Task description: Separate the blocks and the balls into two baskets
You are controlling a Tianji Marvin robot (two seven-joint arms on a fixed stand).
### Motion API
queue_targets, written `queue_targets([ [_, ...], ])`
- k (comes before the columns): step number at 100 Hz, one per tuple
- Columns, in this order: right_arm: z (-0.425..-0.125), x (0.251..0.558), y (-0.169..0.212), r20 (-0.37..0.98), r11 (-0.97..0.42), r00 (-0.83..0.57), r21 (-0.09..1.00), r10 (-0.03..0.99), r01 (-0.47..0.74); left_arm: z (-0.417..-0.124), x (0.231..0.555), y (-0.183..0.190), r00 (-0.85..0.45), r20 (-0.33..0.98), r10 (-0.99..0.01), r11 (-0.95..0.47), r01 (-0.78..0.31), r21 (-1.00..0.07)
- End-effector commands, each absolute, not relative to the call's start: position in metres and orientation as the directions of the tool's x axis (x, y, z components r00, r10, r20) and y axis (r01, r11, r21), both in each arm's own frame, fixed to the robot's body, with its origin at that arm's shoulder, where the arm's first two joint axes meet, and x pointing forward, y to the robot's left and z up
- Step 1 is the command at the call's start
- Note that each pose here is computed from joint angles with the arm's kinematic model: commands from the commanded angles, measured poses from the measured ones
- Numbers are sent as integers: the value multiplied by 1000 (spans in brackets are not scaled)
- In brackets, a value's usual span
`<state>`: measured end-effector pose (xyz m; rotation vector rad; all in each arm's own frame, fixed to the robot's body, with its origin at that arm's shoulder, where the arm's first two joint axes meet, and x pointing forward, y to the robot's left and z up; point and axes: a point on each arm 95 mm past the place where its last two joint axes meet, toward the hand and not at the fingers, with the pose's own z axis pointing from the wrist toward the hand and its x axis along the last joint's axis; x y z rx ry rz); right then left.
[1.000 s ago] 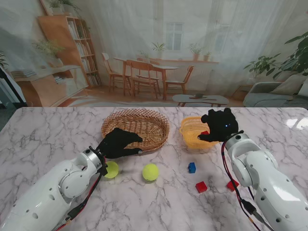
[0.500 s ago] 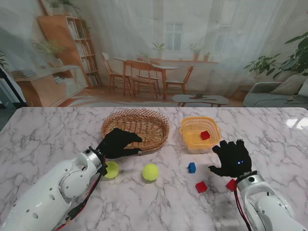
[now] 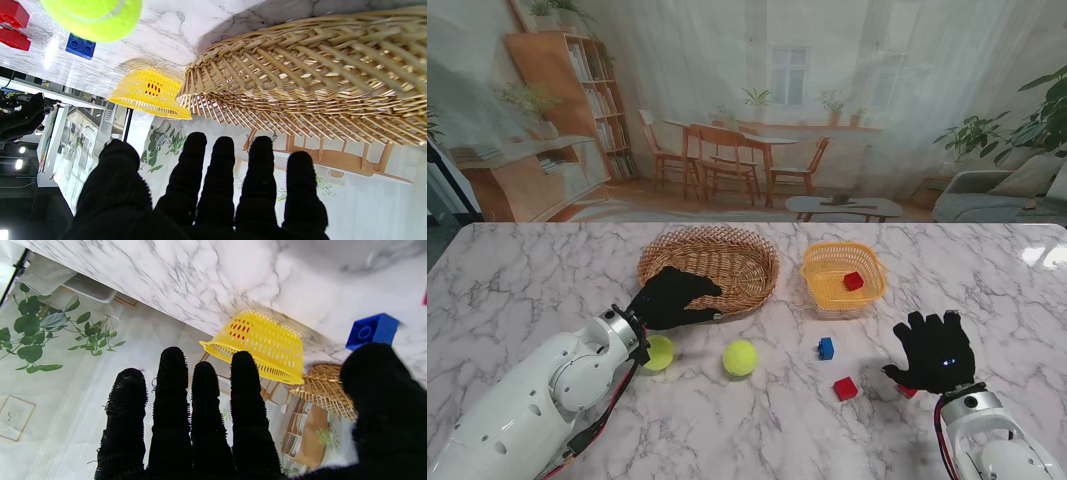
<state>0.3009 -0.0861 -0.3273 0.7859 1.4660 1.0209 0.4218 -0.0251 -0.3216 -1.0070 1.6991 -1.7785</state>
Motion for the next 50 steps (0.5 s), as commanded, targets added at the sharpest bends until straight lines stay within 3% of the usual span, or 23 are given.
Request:
queue_targets([
  [1, -336, 295, -91, -425, 423, -133, 905, 895, -45, -324, 421, -26, -613, 180, -769, -102, -160, -982],
  [50, -360, 285, -102, -459, 464, -73, 884, 885, 61, -324, 422, -25, -609, 178, -773, -101, -160, -982],
])
